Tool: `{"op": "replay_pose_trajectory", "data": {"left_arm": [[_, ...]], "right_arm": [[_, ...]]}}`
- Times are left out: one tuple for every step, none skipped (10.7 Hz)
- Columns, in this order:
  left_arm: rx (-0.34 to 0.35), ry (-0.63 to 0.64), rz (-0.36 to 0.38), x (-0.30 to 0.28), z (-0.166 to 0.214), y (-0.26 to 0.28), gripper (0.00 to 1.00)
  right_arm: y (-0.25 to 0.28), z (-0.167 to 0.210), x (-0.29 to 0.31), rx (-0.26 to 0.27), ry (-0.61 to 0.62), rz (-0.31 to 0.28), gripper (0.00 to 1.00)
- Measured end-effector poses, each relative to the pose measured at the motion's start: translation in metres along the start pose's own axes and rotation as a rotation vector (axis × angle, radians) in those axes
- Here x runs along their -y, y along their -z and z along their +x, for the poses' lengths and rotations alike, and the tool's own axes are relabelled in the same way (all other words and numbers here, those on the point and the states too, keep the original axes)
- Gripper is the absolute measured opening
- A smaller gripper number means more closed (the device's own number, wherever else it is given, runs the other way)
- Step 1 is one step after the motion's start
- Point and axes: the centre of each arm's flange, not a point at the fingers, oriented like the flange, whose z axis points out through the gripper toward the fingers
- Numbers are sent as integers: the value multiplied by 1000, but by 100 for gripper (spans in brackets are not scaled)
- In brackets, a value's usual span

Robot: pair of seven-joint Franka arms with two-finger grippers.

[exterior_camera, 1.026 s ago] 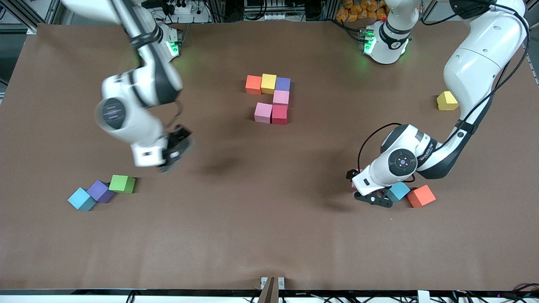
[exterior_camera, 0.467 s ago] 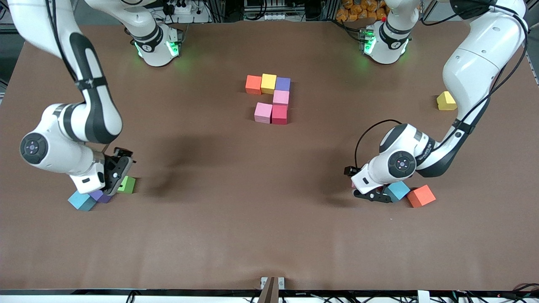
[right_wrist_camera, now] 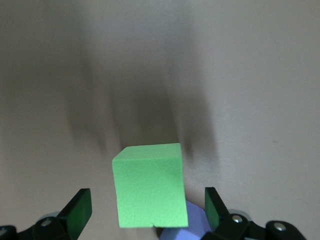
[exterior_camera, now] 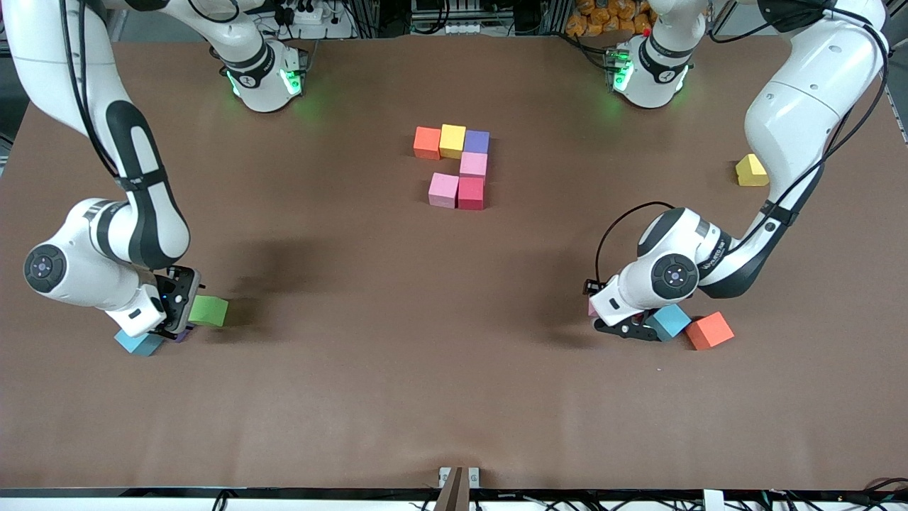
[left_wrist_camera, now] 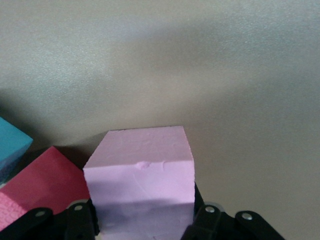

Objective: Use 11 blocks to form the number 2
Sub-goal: 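Carry pink to the stack with the left gripper while the right gripper lifts green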

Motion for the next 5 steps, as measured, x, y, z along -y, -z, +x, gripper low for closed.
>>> {"op": "replay_pose_trajectory", "data": {"left_arm": [[-5, -2, -4, -5, 1, 3, 63], [-11, 0, -22, -13, 2, 10, 63], [-19, 11, -51, -25, 3, 20, 63], [-35, 35, -79, -44, 3, 34, 63], [-49, 82, -98, -69, 2, 48, 63]], "right_arm": [[-9, -3, 0, -15, 4, 10, 100], [-19, -6, 1, -29, -3, 21, 100], [-27, -11, 2, -37, -14, 32, 100], [-35, -15, 2, -48, -23, 41, 100], [-40, -18, 3, -58, -29, 45, 100]]}}
